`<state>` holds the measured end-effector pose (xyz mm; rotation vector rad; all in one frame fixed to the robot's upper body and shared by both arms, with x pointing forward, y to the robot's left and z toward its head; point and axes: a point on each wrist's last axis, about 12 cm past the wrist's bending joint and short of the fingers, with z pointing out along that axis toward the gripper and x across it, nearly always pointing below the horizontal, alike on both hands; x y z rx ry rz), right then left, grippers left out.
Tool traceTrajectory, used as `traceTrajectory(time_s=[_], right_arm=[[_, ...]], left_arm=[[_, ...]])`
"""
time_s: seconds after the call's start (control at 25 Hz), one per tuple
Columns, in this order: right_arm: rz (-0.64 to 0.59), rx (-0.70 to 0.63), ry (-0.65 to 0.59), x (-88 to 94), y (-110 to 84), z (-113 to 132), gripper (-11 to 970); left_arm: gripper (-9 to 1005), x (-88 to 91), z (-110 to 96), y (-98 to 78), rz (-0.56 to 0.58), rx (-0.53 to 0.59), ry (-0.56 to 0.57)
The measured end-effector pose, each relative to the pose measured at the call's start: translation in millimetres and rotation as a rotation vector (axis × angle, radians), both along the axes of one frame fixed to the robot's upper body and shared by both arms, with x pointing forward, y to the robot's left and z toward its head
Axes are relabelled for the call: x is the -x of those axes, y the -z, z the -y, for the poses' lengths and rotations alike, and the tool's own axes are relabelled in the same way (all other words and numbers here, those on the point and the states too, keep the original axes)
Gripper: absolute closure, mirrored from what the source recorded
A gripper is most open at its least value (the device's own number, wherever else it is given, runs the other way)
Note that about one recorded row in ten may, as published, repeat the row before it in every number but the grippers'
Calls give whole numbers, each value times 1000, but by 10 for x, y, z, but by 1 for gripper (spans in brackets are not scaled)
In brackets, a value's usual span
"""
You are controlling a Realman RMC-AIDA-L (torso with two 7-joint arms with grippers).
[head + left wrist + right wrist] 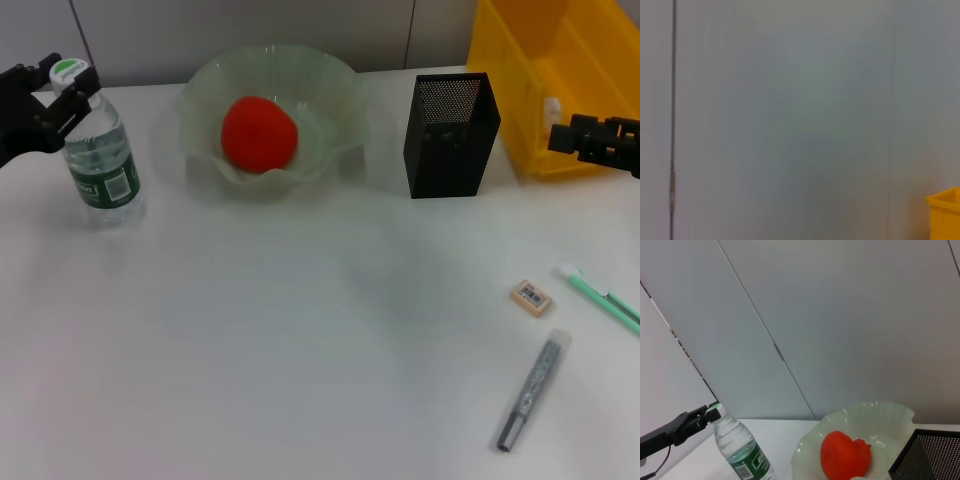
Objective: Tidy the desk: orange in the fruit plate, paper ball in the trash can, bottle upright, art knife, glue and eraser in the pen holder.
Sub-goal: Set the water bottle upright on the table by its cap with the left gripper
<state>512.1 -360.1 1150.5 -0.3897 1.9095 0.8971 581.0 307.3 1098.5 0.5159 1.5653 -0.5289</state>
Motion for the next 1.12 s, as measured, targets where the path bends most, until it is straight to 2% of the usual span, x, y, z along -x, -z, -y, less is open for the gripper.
traceTrajectory(time_s=[0.2,1.12], right_arm=[[-1,-1,-3,6,2,-2,380],[-3,-7,-13,31,8,-16,381]], left_arm=[[554,39,-27,78,-6,10,-31],[546,46,-57,166,-46,9,-74]])
